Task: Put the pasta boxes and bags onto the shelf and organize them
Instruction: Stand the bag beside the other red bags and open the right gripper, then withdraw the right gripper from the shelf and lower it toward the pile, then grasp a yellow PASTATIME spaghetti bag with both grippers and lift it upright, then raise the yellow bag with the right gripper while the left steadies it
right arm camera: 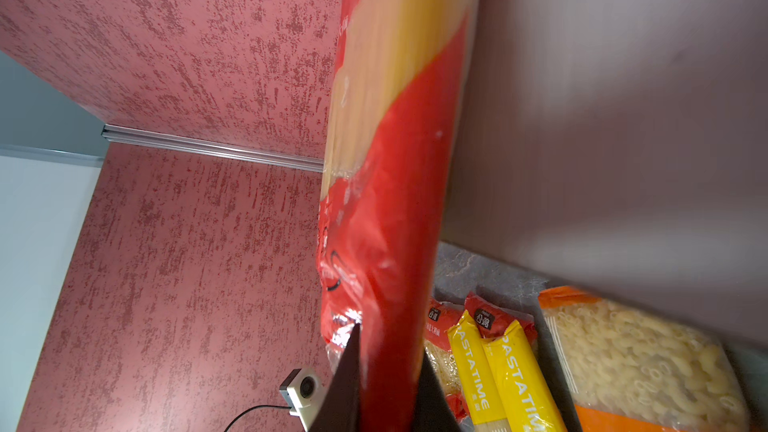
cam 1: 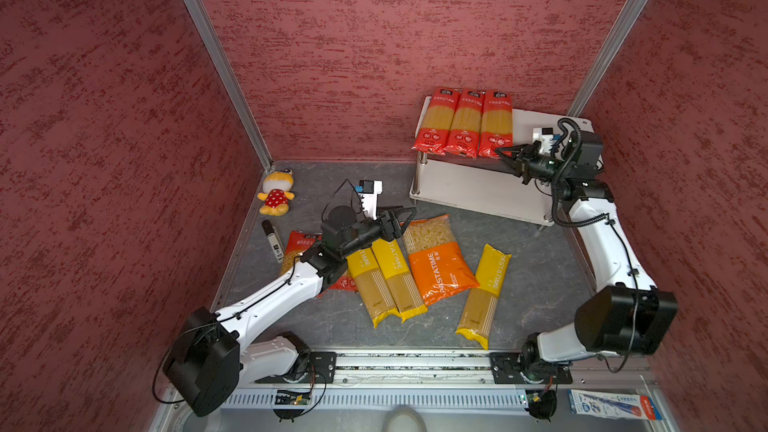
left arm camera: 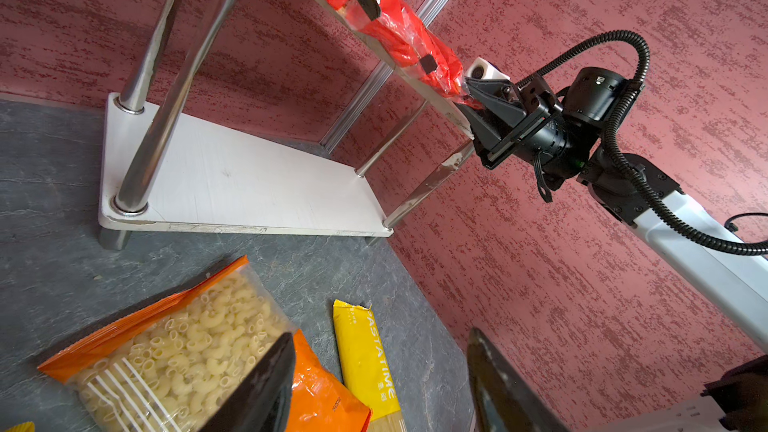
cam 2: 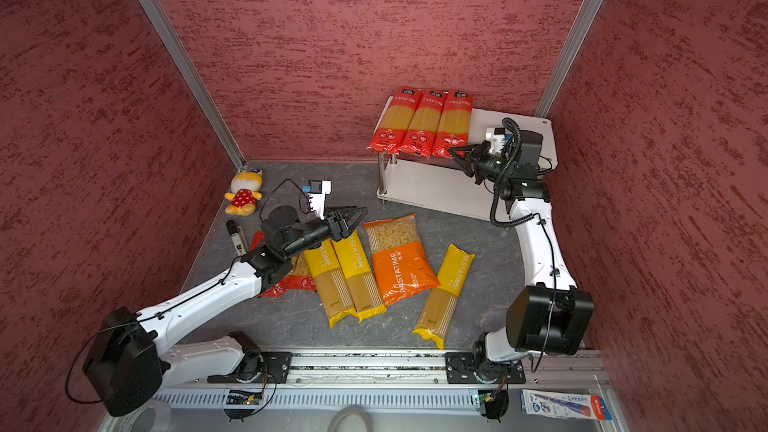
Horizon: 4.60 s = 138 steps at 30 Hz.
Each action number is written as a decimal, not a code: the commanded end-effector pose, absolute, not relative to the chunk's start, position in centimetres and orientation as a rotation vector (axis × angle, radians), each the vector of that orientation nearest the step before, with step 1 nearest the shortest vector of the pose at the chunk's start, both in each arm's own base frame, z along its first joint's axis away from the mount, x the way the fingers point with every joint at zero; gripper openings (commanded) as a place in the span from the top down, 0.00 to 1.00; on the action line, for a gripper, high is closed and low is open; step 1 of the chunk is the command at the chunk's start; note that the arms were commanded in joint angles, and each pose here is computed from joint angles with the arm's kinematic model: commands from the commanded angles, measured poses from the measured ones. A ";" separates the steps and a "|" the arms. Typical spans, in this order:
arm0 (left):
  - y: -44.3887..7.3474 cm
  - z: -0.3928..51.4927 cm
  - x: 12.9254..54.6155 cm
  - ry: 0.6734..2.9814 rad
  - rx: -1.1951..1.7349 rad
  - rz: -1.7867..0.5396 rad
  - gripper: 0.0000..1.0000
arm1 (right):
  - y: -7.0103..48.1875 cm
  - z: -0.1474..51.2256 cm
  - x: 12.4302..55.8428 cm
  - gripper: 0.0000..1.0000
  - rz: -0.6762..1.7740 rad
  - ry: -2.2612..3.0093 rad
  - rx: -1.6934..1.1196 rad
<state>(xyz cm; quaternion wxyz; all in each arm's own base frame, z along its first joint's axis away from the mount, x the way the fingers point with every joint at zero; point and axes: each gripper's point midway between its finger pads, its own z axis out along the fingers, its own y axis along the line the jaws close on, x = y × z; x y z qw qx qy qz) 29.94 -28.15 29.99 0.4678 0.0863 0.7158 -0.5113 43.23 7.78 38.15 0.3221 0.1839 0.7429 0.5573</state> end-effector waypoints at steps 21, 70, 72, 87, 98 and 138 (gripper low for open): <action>-25.3 27.3 29.4 1.860 0.213 -1.008 0.34 | 9.3 34.2 33.0 0.43 1.306 1.996 0.396; -21.4 13.8 26.4 2.261 -0.060 -0.783 0.37 | 34.9 9.0 26.3 0.74 1.408 2.341 -0.595; -21.2 14.7 26.5 2.231 -0.054 -0.792 0.37 | 34.5 10.2 26.6 0.84 1.418 2.286 -0.567; -20.7 23.2 27.8 1.985 0.036 -1.072 0.26 | 30.6 24.0 28.2 1.00 1.370 1.805 -0.460; -25.5 30.4 26.6 1.656 0.383 -1.376 0.24 | 29.2 32.7 25.0 1.00 1.298 1.508 -0.646; -28.5 47.7 28.5 1.183 0.504 -1.459 1.00 | 25.5 27.9 24.1 0.31 1.418 1.633 -0.437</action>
